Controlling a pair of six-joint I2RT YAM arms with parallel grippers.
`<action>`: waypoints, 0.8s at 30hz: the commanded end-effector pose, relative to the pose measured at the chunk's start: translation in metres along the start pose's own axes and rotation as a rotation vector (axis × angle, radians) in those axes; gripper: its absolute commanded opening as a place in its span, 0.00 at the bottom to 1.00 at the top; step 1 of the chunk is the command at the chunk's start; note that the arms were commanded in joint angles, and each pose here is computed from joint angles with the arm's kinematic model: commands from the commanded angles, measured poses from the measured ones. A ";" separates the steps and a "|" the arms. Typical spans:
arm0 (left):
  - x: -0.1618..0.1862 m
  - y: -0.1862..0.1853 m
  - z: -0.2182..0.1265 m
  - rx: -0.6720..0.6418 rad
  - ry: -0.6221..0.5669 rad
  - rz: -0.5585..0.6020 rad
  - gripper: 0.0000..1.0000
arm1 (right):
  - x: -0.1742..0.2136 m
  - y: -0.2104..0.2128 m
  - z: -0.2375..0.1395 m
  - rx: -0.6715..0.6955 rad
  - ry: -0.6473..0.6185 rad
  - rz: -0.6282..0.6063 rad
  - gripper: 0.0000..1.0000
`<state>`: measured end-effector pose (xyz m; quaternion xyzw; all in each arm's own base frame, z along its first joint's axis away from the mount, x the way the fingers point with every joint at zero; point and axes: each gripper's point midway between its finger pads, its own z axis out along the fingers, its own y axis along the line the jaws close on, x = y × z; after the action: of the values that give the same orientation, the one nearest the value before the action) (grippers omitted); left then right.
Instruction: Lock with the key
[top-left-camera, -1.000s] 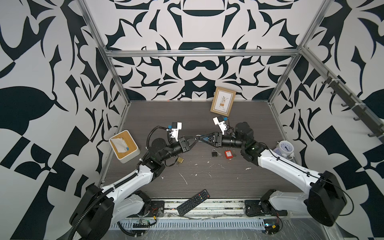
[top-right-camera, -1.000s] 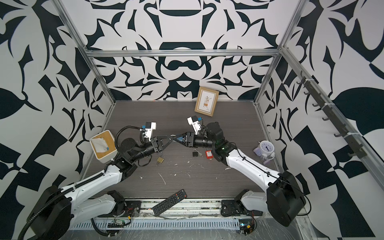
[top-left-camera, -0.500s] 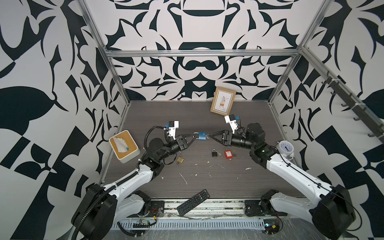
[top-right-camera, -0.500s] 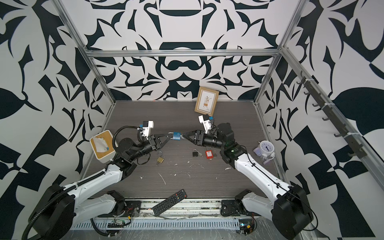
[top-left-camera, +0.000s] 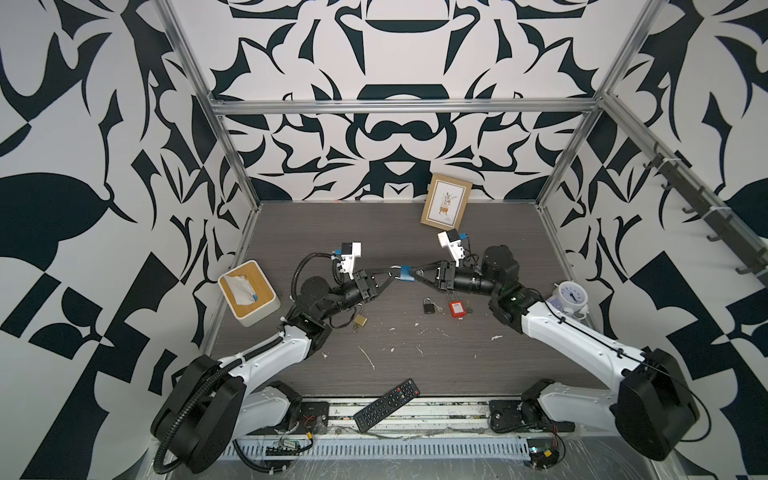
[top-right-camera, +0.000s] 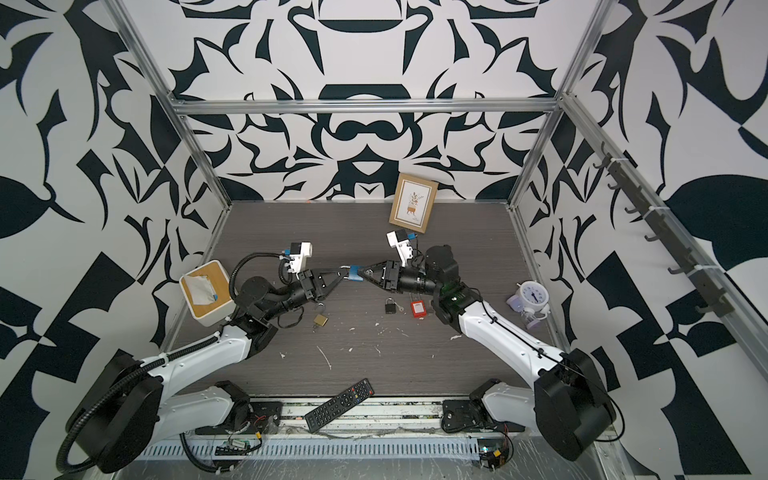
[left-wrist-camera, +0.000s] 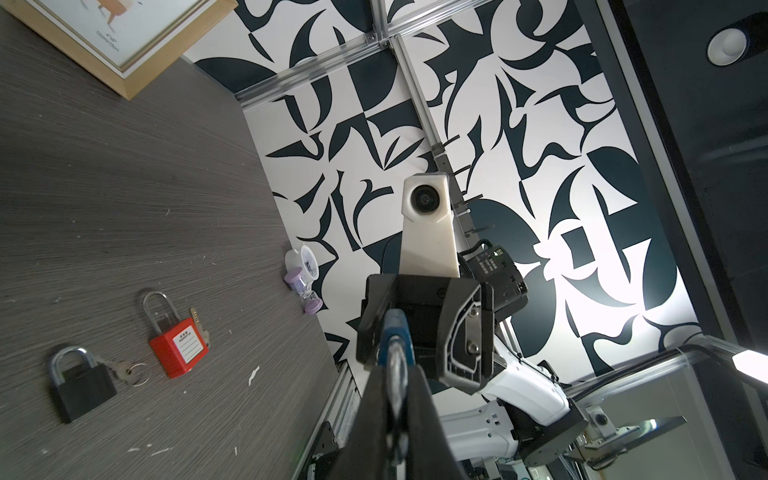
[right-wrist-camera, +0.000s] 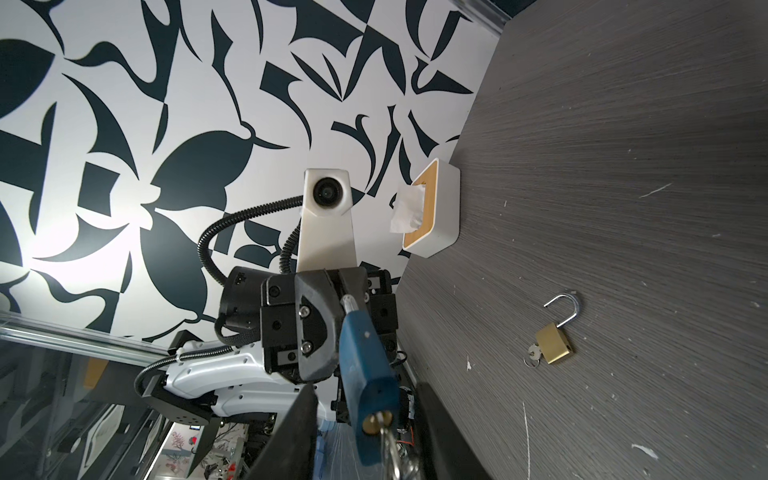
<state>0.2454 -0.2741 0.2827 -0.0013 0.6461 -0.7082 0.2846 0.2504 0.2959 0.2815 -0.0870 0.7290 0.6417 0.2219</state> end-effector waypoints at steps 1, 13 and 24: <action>-0.003 -0.021 0.000 0.077 0.000 0.036 0.00 | -0.012 0.033 0.001 -0.082 -0.021 -0.095 0.33; 0.006 -0.024 0.005 0.087 0.078 0.037 0.22 | -0.013 0.037 0.004 -0.102 -0.021 -0.090 0.00; 0.006 -0.028 0.008 0.100 0.093 0.037 0.40 | -0.010 0.042 0.007 -0.115 -0.014 -0.094 0.00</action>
<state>0.2348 -0.2817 0.2875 0.0324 0.6426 -0.7219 0.2547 0.2469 0.3065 0.2842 -0.0998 0.7220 0.6511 0.2117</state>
